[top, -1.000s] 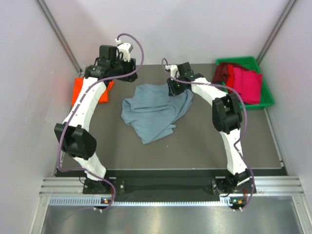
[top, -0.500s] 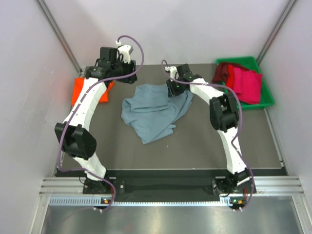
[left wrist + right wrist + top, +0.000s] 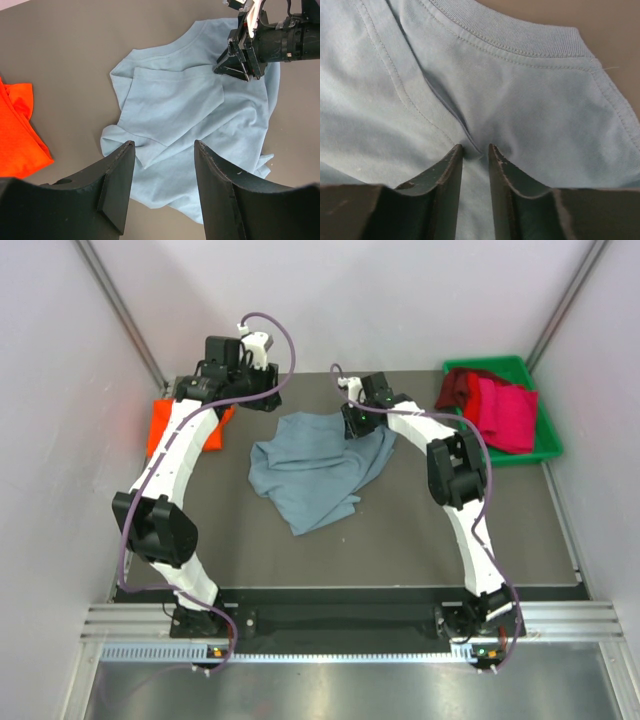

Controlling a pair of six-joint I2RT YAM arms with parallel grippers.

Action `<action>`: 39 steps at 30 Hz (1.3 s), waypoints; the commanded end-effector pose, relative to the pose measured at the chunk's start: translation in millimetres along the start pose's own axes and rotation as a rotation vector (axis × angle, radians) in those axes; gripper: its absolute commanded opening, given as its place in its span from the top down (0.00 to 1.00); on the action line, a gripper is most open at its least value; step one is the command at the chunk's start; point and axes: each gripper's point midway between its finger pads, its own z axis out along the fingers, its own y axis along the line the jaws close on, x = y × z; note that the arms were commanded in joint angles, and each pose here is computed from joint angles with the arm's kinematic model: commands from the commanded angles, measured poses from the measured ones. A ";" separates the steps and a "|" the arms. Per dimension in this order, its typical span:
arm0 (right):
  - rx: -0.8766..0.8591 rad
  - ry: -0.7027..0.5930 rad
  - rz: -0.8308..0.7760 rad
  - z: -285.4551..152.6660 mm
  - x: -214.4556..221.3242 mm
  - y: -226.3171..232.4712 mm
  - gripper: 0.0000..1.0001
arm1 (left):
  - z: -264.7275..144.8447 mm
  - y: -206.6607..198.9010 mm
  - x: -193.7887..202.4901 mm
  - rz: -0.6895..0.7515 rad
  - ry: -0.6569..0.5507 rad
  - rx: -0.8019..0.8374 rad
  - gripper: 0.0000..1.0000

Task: Fold and stack the t-shirts
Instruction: Flatten the tshirt out

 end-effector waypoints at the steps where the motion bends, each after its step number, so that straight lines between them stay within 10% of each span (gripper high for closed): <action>1: -0.005 -0.060 -0.007 -3.8 -21.5 0.2 0.76 | -12.0 0.9 -21.1 0.016 -0.070 -0.010 0.44; 20: 0.031 -0.184 -0.091 -51.7 -74.9 7.6 1.00 | -0.2 0.0 -10.4 0.006 -0.042 0.008 0.44; 39: 0.123 -0.615 -0.198 -248.2 -214.8 33.4 1.00 | 35.3 22.3 56.6 -0.002 0.136 -0.040 0.45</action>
